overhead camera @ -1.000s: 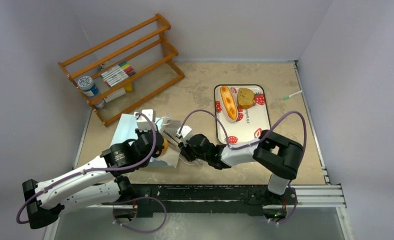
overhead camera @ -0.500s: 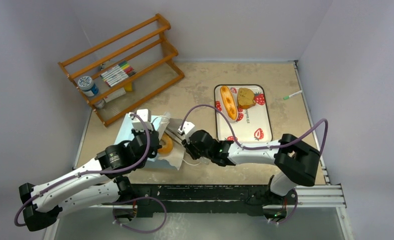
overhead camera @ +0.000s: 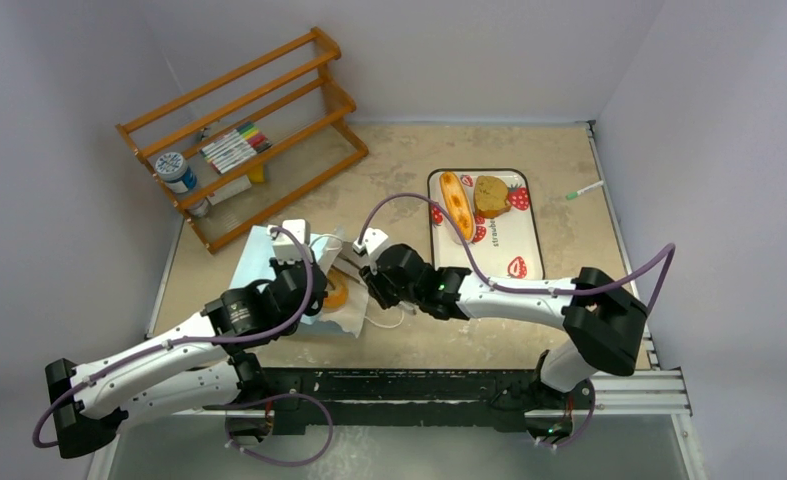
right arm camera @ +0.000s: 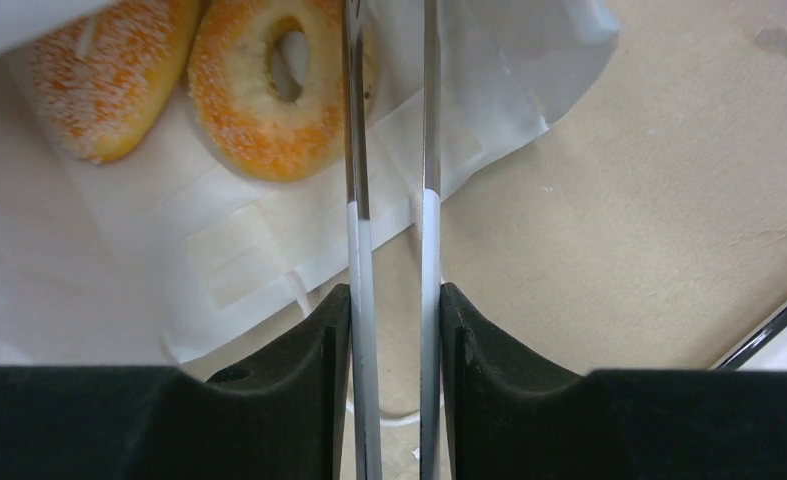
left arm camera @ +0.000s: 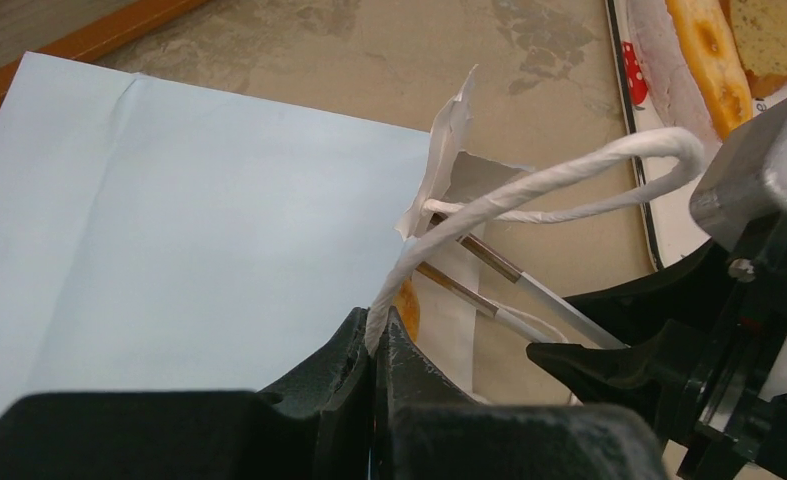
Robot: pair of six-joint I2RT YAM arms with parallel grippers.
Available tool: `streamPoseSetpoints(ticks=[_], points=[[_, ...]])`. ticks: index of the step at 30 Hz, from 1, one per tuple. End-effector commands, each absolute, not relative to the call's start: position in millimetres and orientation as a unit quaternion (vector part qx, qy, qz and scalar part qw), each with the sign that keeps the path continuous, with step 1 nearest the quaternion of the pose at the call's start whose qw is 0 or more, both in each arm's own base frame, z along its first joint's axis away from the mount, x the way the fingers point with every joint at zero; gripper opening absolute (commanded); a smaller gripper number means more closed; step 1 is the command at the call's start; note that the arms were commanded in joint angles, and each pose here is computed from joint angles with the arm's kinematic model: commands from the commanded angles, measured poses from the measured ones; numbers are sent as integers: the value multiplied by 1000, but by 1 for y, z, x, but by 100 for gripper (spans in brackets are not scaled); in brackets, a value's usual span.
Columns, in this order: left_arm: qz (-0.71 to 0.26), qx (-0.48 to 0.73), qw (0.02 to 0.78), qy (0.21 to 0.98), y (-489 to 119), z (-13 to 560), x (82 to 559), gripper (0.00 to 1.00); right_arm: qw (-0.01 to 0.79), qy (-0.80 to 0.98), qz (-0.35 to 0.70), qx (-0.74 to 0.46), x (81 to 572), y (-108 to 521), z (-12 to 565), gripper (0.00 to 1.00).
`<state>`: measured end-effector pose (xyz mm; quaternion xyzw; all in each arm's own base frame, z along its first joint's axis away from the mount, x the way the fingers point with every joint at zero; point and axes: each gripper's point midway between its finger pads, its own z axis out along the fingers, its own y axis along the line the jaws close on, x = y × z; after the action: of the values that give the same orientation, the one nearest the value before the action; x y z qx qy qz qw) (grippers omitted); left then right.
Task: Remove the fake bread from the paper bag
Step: Pick up the clamp at the center of the board, then take out the fake bread from the paper bag.
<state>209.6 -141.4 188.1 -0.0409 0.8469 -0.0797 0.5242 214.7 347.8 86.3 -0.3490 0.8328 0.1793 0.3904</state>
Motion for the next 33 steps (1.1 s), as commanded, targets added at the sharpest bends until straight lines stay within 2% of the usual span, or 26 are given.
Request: streamPoseSetpoints(ticks=[1, 5, 12, 24, 33], points=[[-77, -44, 538, 838, -139, 189, 213, 0, 417, 825, 185, -335, 228, 355, 115, 37], [-79, -46, 540, 836, -140, 189, 214, 0, 409, 829, 182, -336, 227, 351, 110, 39], [-82, -49, 547, 831, -139, 193, 215, 0, 391, 834, 205, -332, 213, 343, 115, 34], [-85, -44, 553, 827, -136, 205, 214, 0, 391, 834, 294, -255, 201, 318, 168, 32], [-84, -42, 553, 828, -136, 211, 213, 0, 335, 834, 367, -239, 175, 310, 179, 30]])
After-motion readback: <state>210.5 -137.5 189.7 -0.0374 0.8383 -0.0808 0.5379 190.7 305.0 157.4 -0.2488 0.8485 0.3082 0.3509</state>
